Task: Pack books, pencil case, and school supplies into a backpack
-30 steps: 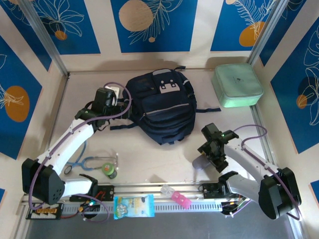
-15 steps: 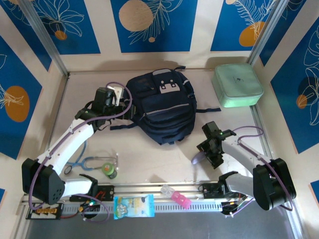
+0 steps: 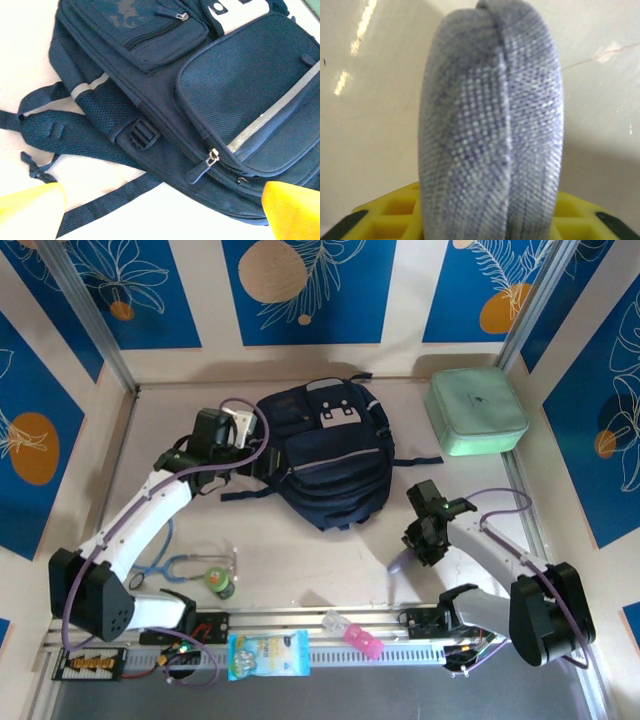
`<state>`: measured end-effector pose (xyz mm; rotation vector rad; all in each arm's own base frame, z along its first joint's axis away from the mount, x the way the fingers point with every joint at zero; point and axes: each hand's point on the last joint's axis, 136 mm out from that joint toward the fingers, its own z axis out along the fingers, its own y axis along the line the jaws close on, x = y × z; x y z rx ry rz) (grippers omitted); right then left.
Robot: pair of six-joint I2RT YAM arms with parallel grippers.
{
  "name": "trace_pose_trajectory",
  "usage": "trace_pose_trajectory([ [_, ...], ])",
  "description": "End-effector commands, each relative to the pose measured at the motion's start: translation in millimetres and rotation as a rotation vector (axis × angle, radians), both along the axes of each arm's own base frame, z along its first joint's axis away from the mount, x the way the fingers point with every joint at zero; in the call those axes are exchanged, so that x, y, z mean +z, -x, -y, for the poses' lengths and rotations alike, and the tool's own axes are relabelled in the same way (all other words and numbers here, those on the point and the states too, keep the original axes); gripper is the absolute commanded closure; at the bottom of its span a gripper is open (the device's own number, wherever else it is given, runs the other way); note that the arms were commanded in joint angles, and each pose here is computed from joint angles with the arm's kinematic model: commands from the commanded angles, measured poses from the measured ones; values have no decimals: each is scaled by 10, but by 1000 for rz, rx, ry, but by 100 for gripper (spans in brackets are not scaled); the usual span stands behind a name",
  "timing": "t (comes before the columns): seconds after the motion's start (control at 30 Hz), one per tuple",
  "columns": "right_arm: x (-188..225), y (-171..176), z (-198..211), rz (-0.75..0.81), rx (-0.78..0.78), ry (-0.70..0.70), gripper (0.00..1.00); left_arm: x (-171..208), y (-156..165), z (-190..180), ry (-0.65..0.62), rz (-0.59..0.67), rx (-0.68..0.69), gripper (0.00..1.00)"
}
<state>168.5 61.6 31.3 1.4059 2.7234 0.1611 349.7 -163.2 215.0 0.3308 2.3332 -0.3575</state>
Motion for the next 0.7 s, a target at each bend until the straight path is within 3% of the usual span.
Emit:
trace_pose_trajectory([
  [0.0,114,-19,10,28,11,-3,74,57,27,231,-3,-18,-95,0],
  [0.4,530,-396,-35,266,107,-36,76,-231,57,1306,-341,-10,-548,0],
  [0.67,514,-438,-32,289,100,-69,76,-640,6,1646,-566,-61,-747,12],
])
